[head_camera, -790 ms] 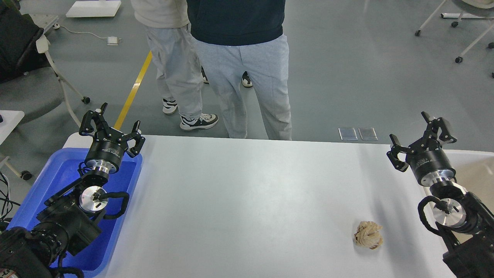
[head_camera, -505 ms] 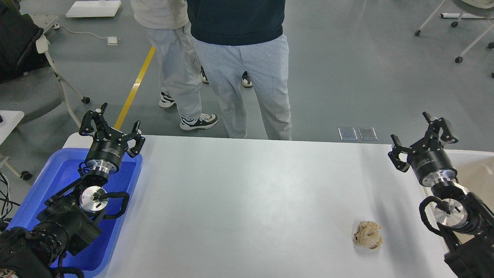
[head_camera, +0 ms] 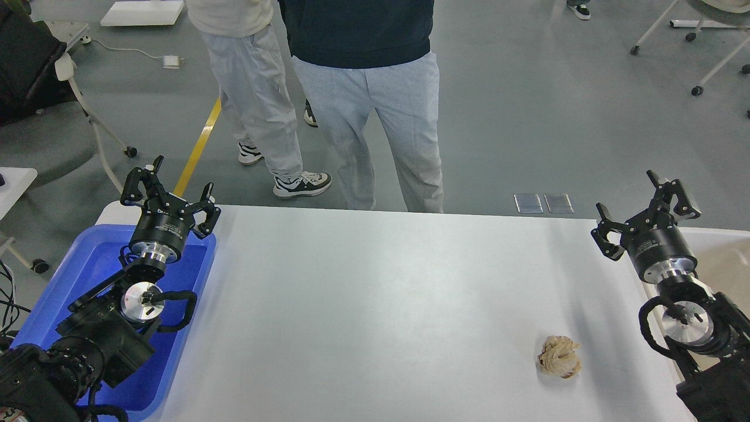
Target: Tidy desktop
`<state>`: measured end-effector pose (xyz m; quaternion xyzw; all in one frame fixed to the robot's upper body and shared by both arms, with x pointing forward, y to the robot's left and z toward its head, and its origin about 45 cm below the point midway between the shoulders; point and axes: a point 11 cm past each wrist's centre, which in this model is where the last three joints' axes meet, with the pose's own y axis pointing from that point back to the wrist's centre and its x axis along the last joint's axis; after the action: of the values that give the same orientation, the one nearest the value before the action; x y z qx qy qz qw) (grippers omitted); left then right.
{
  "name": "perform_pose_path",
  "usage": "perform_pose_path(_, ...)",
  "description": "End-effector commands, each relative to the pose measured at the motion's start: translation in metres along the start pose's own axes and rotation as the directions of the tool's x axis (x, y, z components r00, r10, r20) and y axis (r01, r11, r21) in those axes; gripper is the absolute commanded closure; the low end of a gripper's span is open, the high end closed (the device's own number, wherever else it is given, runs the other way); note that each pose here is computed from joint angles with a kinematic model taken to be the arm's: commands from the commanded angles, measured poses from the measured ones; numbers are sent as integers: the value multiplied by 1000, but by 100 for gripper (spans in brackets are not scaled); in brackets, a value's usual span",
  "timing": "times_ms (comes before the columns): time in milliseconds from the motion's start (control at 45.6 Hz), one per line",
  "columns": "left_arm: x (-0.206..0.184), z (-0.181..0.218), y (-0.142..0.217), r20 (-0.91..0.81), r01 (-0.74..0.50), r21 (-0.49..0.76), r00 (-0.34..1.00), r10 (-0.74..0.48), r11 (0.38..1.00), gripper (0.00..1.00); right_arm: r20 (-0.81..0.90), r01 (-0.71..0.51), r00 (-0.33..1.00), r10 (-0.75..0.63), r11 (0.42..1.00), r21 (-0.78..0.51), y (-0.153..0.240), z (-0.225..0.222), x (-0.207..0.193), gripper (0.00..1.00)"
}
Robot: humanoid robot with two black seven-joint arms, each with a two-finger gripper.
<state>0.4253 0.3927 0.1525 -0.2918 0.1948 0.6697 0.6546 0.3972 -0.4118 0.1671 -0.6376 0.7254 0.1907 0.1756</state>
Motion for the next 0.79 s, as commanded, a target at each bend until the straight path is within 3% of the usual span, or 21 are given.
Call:
perform_pose_path(0,0,0,0,0,0,1,1000,0,1000,0,-6,1,1000,-1,1000,4,-2,-5,0,0)
perform_pose_path(373,-1,0,-1,-2,4,0,1000,-4,1000,0,-26,8,1000,-7,999,42,0,-14,-2,0)
perform_pose_path(549,-1,0,-1,-1,4,3,1000,-4,1000,0,-225,38,973,-53,997,-69,3,-15,3,0)
perform_pose_path(768,-2,0,-1,-1,7,3,1000,-7,1000,0,-465,169,852,-240,967,-190,1,-38,-26,0)
